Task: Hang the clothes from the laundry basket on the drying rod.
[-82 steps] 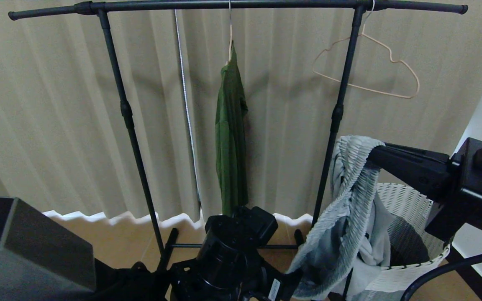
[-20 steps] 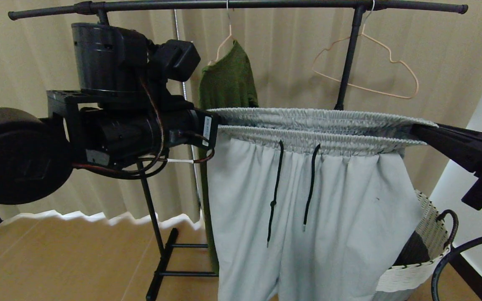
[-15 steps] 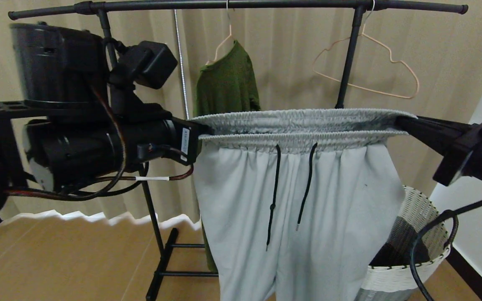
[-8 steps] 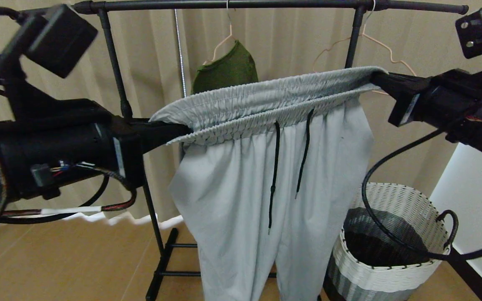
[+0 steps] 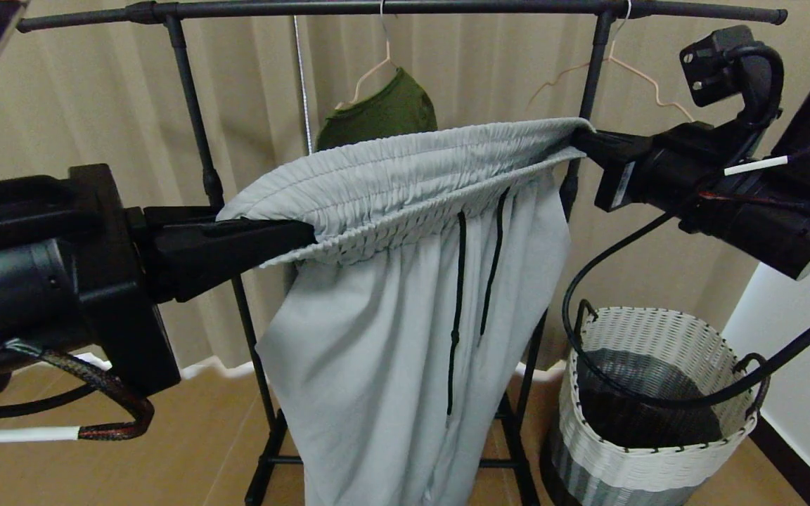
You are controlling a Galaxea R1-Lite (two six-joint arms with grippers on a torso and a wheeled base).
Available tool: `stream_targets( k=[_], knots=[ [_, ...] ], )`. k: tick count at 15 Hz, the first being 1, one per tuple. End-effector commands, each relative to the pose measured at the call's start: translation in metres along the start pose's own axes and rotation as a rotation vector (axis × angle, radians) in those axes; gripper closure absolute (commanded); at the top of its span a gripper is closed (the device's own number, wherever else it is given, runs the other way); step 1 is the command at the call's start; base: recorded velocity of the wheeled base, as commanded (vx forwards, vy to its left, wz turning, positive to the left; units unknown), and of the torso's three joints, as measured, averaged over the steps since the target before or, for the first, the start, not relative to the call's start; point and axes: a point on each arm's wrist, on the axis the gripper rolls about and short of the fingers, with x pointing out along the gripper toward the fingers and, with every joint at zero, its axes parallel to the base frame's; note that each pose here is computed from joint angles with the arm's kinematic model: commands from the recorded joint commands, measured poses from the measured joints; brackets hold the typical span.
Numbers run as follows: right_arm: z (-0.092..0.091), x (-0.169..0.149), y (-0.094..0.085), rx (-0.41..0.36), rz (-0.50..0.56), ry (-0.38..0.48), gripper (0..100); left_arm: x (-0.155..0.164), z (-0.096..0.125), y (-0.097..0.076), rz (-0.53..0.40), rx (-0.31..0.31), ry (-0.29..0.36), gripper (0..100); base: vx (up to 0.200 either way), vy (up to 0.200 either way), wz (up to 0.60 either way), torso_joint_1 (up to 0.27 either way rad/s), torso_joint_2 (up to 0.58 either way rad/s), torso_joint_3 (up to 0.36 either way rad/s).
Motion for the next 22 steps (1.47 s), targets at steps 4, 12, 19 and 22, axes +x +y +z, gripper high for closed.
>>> stream_targets(
  k=[4,12,19,22],
  knots=[
    [-0.003,-0.002,0.003,-0.002,0.004,0.011,100,0.004,0.005,0.003,0.011,0.008,-0.013,100,0.000,0.000,0.00,0.000,0.00,0.000],
    [0.013,-0.058,0.003,-0.003,0.007,-0.029,100,0.057,-0.006,0.062,0.304,0.037,0.078,100,0.000,0.000,0.00,0.000,0.00,0.000],
    [0.005,-0.097,0.021,0.006,0.096,-0.014,100,0.085,-0.009,0.066,0.433,0.103,0.055,100,0.000,0.000,0.00,0.000,0.00,0.000],
    [-0.004,-0.090,0.023,0.007,0.100,0.019,100,0.074,-0.001,0.065,0.447,0.106,0.023,100,0.000,0.000,0.00,0.000,0.00,0.000]
  ],
)
